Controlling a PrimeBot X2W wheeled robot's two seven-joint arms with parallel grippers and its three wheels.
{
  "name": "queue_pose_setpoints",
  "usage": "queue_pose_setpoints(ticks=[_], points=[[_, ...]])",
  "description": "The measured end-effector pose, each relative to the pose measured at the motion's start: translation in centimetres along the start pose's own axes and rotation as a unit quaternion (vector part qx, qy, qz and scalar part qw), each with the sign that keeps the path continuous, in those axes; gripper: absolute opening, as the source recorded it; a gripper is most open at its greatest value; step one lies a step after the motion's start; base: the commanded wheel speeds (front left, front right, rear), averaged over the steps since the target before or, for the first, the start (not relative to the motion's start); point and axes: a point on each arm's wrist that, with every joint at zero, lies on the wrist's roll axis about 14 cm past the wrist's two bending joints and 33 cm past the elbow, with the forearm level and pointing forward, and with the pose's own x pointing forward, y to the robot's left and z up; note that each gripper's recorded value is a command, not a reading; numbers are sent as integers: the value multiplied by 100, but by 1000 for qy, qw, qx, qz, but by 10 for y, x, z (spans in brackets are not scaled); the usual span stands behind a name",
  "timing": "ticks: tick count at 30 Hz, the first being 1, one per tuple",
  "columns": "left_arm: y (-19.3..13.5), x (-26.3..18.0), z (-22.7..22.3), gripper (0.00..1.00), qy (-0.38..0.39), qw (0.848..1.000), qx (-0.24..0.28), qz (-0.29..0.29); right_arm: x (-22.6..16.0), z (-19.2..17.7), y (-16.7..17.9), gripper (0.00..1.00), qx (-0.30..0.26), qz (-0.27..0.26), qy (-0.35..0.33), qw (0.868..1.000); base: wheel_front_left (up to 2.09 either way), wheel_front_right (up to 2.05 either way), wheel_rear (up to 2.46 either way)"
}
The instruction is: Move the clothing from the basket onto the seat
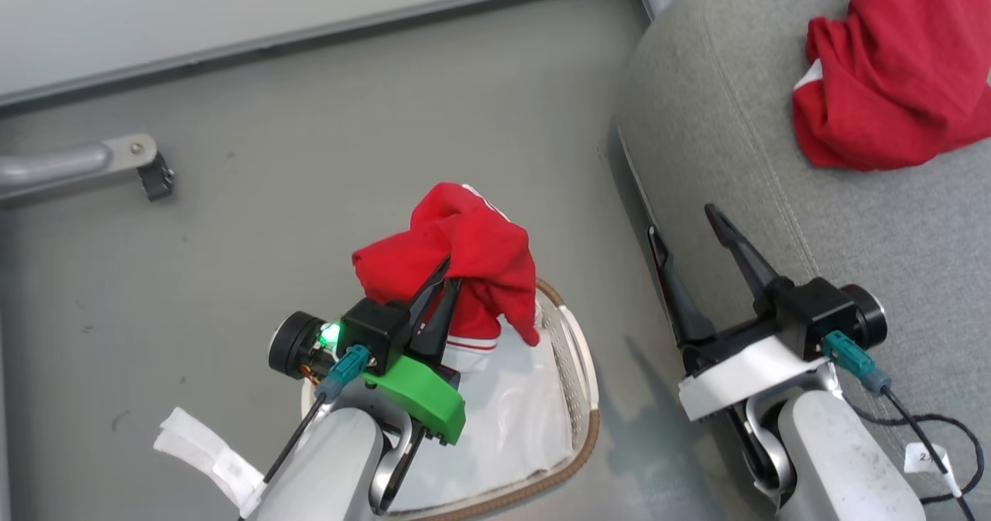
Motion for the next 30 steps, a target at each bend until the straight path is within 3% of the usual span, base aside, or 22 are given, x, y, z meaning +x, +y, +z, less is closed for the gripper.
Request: queue_pose_setpoints(ticks=[17, 22, 30], points=[[-16, -43, 138, 0, -197, 980, 37, 19, -37, 18, 41, 100, 10, 32, -14, 999, 0, 0, 0], [-24, -55, 157, 0, -224, 973, 47, 17, -47, 19, 55, 100, 11, 48, -14, 999, 0, 0, 0], [-32, -62, 160, 0, -230, 972, 44, 9, -45, 23, 104, 100, 13, 125, -17, 992, 0, 0, 0]])
